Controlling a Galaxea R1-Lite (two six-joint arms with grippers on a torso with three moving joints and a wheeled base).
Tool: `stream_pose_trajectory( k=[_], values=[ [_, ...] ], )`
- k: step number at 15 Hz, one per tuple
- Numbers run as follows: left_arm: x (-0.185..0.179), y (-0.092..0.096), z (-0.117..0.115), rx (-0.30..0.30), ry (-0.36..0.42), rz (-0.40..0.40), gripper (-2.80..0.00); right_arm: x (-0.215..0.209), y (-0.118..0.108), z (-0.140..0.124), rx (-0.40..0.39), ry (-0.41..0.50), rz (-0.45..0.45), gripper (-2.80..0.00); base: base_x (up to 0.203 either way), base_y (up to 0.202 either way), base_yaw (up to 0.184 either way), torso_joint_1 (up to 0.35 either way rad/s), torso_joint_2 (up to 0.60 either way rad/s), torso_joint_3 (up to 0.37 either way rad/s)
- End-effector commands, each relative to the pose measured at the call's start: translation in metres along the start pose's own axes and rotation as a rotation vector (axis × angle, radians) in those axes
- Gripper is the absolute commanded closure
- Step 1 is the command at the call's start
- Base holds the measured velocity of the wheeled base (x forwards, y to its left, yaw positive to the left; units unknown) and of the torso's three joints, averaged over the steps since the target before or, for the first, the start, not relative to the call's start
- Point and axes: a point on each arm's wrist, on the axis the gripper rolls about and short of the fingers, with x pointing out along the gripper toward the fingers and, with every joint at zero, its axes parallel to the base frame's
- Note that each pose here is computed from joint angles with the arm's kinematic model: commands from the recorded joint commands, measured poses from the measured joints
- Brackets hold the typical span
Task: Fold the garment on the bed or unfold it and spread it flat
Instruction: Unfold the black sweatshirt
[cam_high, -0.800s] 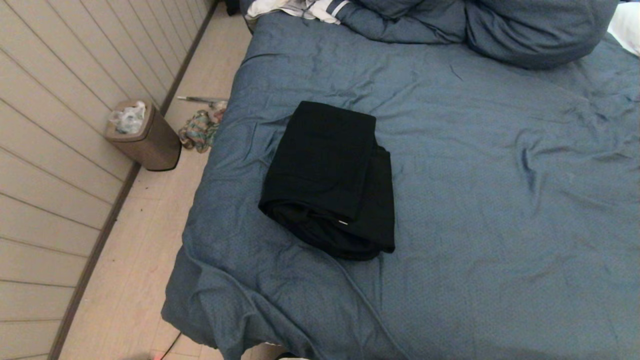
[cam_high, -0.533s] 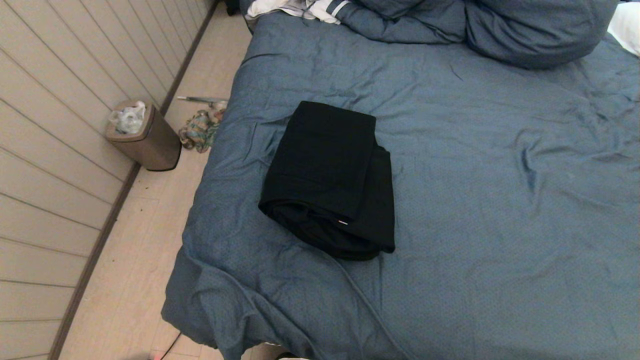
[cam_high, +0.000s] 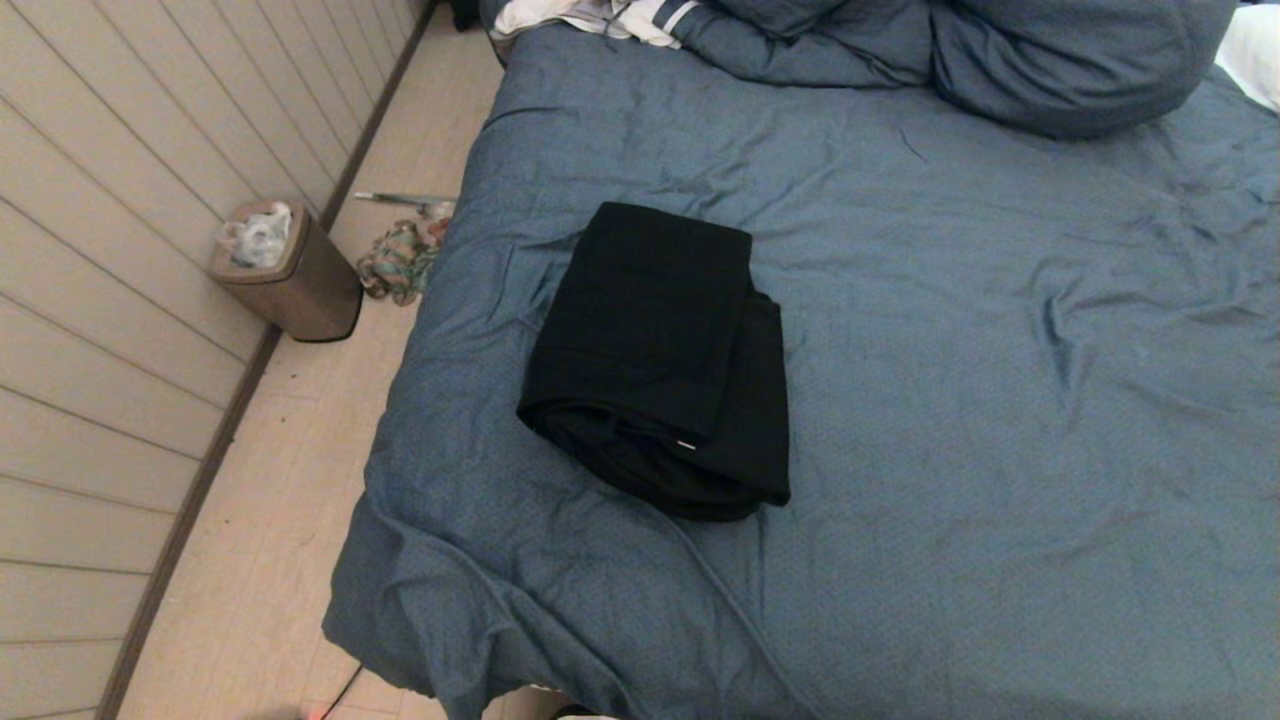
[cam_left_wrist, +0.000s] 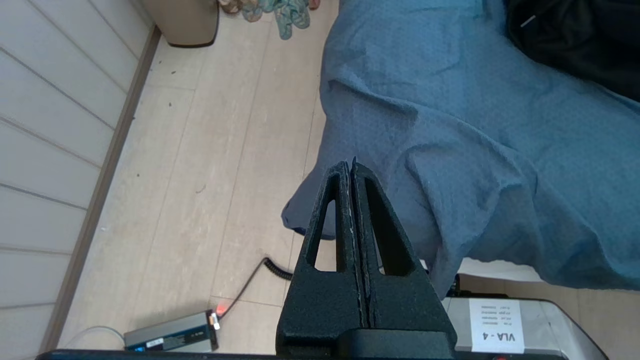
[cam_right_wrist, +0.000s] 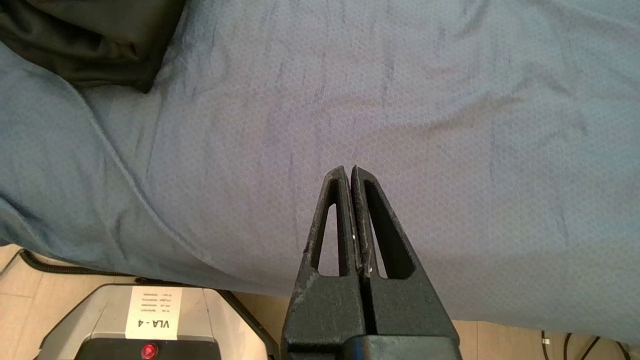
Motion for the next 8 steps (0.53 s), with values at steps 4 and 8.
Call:
stream_pose_trajectory(
  k=[4, 8],
  values=[
    [0.0, 0.0, -0.001, 0.0, 0.003, -0.001, 0.0, -0.01, 0.0, 0.016, -0.006, 0.016, 0.021, 0.0, 0.0, 0.0, 0.0, 0.0, 0.0, 0.0],
    [0.0, 0.0, 0.0, 0.002, 0.001, 0.001, 0.0, -0.02, 0.003, 0.091, 0.048, 0.054, 0.138, 0.0, 0.0, 0.0, 0.0, 0.0, 0.0, 0.0]
  ],
)
